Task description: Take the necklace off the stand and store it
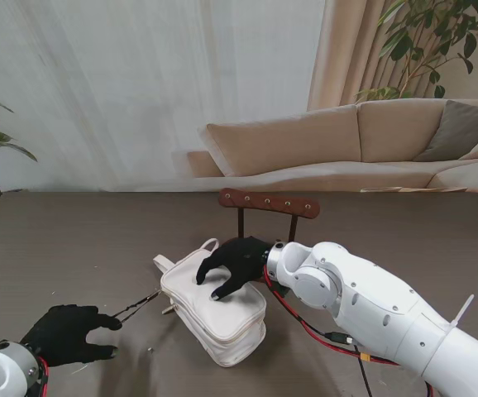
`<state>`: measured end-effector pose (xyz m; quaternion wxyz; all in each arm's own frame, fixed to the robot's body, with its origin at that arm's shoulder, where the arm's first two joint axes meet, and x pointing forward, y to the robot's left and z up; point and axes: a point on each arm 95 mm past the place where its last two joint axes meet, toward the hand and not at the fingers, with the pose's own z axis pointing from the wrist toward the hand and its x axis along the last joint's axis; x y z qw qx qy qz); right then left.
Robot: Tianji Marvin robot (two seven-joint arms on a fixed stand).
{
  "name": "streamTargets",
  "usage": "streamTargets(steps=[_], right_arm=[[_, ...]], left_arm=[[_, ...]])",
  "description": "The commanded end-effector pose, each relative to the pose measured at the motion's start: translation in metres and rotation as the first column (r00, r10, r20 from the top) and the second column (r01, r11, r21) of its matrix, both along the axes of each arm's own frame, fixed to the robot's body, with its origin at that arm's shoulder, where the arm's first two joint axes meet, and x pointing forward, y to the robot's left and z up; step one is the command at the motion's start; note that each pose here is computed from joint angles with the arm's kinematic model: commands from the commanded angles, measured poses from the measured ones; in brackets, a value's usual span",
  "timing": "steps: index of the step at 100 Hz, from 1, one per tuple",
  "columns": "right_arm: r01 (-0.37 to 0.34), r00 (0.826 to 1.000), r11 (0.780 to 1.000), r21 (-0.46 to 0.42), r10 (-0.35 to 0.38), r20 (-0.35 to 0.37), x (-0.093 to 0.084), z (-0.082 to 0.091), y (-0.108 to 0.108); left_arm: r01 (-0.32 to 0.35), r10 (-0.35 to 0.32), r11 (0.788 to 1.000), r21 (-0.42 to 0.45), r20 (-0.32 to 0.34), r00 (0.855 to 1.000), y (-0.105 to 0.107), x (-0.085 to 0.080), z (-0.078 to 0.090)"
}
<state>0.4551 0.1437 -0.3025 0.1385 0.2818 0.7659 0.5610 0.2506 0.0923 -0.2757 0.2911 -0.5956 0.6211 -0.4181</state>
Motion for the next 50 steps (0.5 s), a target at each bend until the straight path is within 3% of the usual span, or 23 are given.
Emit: streamTargets(steps=[1,10,27,50], right_arm=[[0.032,0.997,0.994,-0.101,-0.039,-0.068,-0.005,-0.037,-0.023],[0.031,0.997,0.995,-0.098,-0.038,-0.068,-0.005,-0.037,-0.022],[0.032,0.997,0.995,-0.091,-0.039,-0.073,-0.005,-0.038,-0.02],[0.027,0.997,0.996,-0.084,-0.033,-0.075,-0.007,-0.039,-0.019]], left_arm=[[-0.029,0.029,0.999,-0.016,-0.05,0.998,-0.002,-0.002,-0.001],[-0.047,0.045,0.999,-0.025,-0.049,0.998,-0.004,0.001,-0.003],[-0.042,0.046,0.998,-0.038,0.109,0.993,-0.011,0.013,-0.02],[-0.019,0.024,1.0,-0.024,0.182,0.983,-0.025,0.024,-0.035]])
